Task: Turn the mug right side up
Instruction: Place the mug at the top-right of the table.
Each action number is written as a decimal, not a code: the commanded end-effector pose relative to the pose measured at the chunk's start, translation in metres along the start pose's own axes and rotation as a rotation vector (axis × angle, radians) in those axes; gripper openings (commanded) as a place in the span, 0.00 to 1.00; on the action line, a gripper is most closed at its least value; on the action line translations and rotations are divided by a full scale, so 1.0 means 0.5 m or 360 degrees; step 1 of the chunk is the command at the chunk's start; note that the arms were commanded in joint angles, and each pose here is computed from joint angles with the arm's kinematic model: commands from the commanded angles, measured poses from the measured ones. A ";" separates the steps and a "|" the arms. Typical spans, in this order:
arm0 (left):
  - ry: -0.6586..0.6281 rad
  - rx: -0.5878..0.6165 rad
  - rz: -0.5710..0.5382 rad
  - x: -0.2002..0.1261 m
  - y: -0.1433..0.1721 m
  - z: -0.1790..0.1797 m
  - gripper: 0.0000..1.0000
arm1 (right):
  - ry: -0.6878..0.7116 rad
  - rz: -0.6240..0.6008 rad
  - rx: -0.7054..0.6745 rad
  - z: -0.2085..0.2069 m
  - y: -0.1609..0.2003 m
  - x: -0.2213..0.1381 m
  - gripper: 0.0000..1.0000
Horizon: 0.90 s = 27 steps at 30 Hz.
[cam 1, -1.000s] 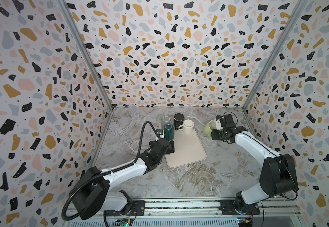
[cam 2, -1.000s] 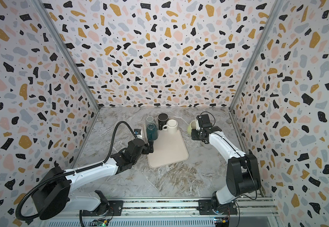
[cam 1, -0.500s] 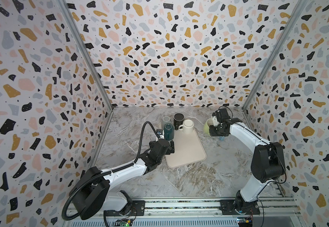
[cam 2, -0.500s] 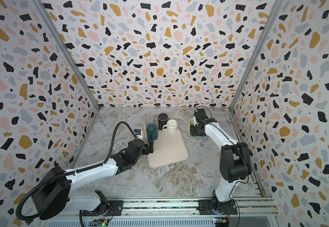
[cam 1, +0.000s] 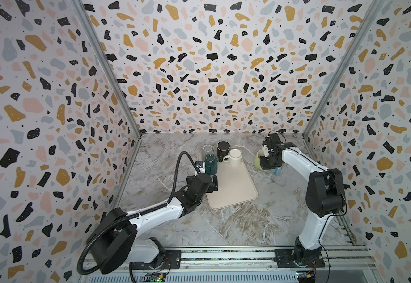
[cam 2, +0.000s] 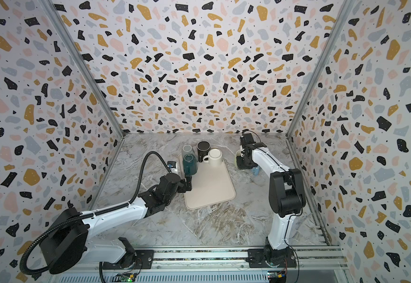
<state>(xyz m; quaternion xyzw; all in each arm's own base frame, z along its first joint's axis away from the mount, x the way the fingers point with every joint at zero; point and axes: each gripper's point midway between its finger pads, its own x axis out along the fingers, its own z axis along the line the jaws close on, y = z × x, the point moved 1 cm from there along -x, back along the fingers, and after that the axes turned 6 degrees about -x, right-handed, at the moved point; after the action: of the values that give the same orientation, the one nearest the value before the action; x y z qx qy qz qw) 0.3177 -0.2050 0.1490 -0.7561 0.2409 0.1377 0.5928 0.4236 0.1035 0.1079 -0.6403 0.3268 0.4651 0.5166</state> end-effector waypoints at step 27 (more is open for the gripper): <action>-0.0010 -0.0066 -0.0071 -0.014 -0.028 0.005 1.00 | -0.0036 -0.0674 0.0082 0.069 -0.055 -0.248 0.87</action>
<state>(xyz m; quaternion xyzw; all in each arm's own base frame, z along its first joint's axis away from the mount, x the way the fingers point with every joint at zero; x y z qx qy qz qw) 0.3168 -0.2032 0.1531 -0.7608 0.2367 0.1370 0.5886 0.4020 0.1267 0.2160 -0.6823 0.2155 0.3637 0.5965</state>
